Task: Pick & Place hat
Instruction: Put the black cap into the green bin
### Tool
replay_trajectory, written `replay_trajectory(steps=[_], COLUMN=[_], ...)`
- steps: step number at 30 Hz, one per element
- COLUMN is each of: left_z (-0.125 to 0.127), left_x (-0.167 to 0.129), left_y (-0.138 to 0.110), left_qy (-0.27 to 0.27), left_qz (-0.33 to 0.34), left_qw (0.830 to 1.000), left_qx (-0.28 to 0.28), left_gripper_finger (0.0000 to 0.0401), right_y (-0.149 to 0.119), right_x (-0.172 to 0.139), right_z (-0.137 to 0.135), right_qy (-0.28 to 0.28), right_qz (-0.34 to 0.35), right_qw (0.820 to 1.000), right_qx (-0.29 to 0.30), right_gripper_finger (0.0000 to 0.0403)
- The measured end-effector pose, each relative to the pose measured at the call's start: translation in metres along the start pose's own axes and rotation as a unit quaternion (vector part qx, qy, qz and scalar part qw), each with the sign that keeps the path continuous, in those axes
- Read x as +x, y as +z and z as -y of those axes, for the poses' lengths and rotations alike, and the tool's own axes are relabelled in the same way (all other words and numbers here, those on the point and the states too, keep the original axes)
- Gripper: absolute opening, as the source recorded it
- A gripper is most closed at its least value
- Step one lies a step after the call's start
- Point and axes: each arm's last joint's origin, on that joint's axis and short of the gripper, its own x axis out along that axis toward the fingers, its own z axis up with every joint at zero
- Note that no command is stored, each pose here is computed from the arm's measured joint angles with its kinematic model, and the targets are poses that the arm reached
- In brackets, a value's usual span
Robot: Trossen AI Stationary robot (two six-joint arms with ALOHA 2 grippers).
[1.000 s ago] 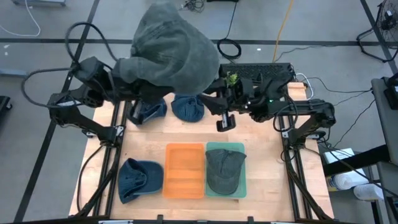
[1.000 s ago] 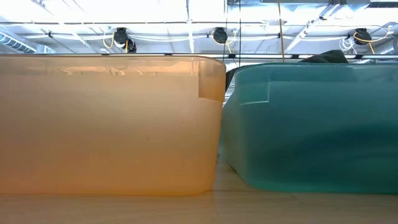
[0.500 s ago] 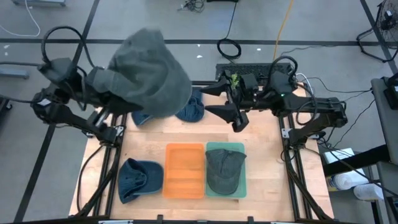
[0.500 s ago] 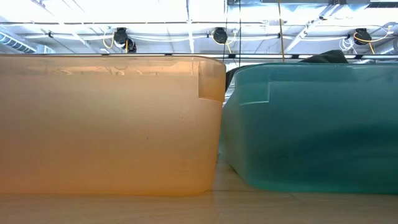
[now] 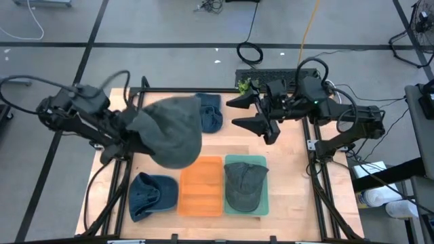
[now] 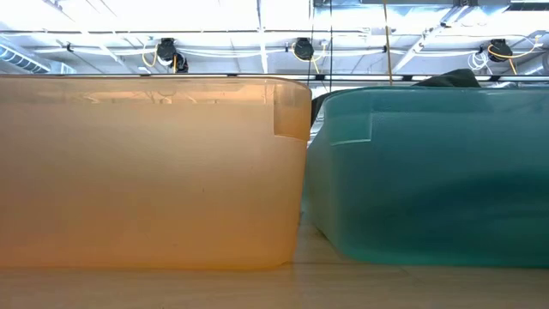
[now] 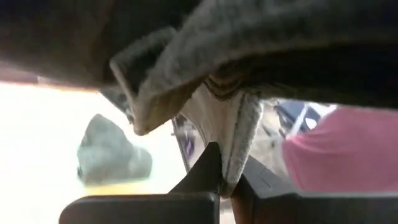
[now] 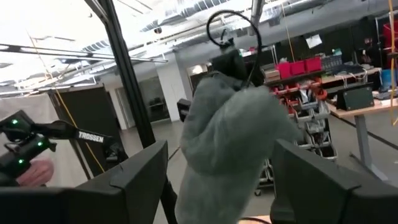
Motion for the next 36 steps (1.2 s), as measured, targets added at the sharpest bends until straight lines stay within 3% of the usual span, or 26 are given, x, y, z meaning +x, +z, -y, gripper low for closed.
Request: replay_trajectory(steps=[10,17,36], left_z=[-0.003,-0.01,-0.043], left_x=[0.024,0.052,0.118], left_y=[-0.019,-0.03,-0.039], left_qy=[0.015,0.022,0.008], left_qz=[-0.122,-0.211,-0.308], left_qw=[0.99,0.973,0.95], left_qx=[-0.068,-0.09,-0.045], left_gripper_finger=[0.0008,0.0008,0.0008], right_y=[-0.009,-0.021,-0.067], right_x=[0.002,0.004,0.035], right_z=[0.004,0.009,0.026], right_qy=[-0.025,-0.047,-0.058], right_qz=[-0.039,-0.086,-0.172], right_qw=[0.999,0.994,0.977], right_qx=[0.02,0.052,0.115], right_gripper_finger=[0.0279,0.0279,0.0279])
